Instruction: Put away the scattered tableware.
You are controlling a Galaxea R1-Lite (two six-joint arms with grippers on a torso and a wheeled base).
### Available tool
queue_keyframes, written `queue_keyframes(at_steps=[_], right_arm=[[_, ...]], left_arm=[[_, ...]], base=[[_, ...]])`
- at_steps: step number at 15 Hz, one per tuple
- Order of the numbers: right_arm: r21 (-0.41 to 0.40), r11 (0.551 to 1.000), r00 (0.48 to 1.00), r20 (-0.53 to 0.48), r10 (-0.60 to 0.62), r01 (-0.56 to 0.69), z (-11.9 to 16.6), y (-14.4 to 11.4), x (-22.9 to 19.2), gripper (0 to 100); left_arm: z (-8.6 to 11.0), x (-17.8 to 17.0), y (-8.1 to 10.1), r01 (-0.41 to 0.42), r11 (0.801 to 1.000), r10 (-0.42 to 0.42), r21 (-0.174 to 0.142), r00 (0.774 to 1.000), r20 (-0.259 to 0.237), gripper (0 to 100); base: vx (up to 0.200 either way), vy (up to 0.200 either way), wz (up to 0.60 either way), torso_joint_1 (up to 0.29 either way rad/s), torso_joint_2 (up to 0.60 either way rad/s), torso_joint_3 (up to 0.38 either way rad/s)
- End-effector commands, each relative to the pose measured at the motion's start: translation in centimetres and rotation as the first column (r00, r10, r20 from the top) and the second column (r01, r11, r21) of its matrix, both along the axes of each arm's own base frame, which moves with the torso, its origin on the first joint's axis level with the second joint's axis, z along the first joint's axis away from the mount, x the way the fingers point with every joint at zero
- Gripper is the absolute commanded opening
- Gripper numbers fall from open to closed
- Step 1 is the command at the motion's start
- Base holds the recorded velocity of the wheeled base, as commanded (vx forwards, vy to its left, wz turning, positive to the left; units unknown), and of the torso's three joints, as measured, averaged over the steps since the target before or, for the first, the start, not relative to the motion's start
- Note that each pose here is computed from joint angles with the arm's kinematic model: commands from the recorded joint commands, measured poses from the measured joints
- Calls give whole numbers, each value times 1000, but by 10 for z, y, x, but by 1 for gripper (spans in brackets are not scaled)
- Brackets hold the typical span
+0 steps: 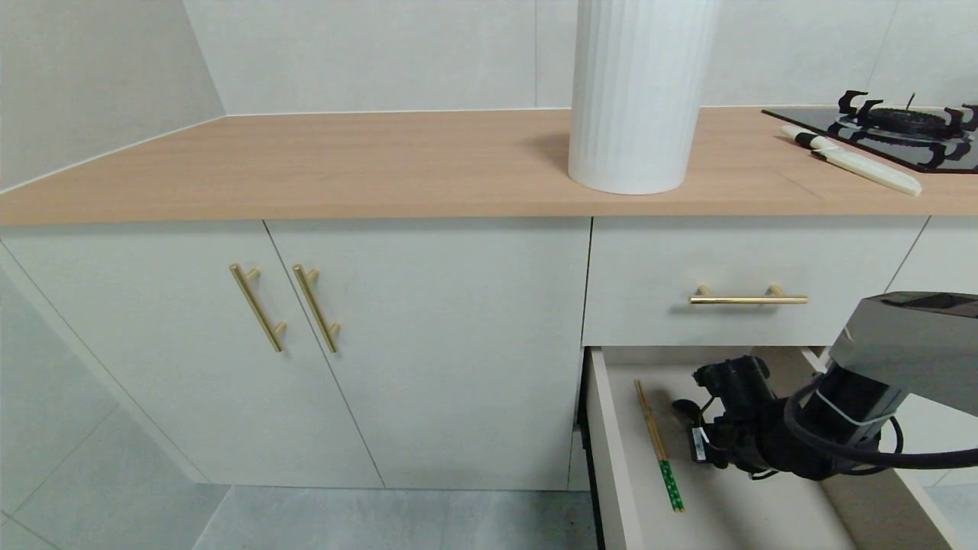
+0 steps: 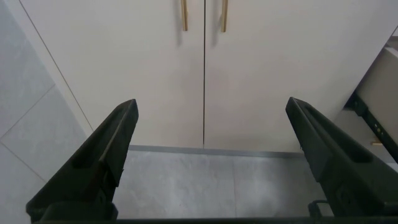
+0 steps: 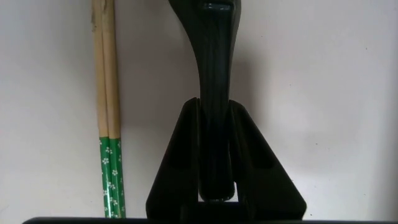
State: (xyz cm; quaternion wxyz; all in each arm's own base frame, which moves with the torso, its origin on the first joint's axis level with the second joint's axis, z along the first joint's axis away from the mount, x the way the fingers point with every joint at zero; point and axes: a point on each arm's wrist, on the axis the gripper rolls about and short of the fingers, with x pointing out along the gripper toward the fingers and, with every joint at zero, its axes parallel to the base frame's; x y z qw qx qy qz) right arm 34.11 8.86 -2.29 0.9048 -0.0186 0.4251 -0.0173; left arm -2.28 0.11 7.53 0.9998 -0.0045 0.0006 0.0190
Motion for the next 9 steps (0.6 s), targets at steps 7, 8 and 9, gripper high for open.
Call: queue_keyframes(at_steps=[7,8,9], right_arm=[[-1,1000,1000,-1,1,-1,0,0,0,100],[-1,1000,1000,-1,1,-1,0,0,0,100],[-2,1000,1000,1,0,0,0,0,0,100]], left_arm=[[0,0,0,0,1000,0,0,1000,0,100],[0,0,0,0,1000,0,0,1000,0,100],[0,0,0,0,1000,0,0,1000,0,100]], base=[[0,0,0,0,0,0],[0,0,0,0,0,0],[0,0,0,0,0,0]])
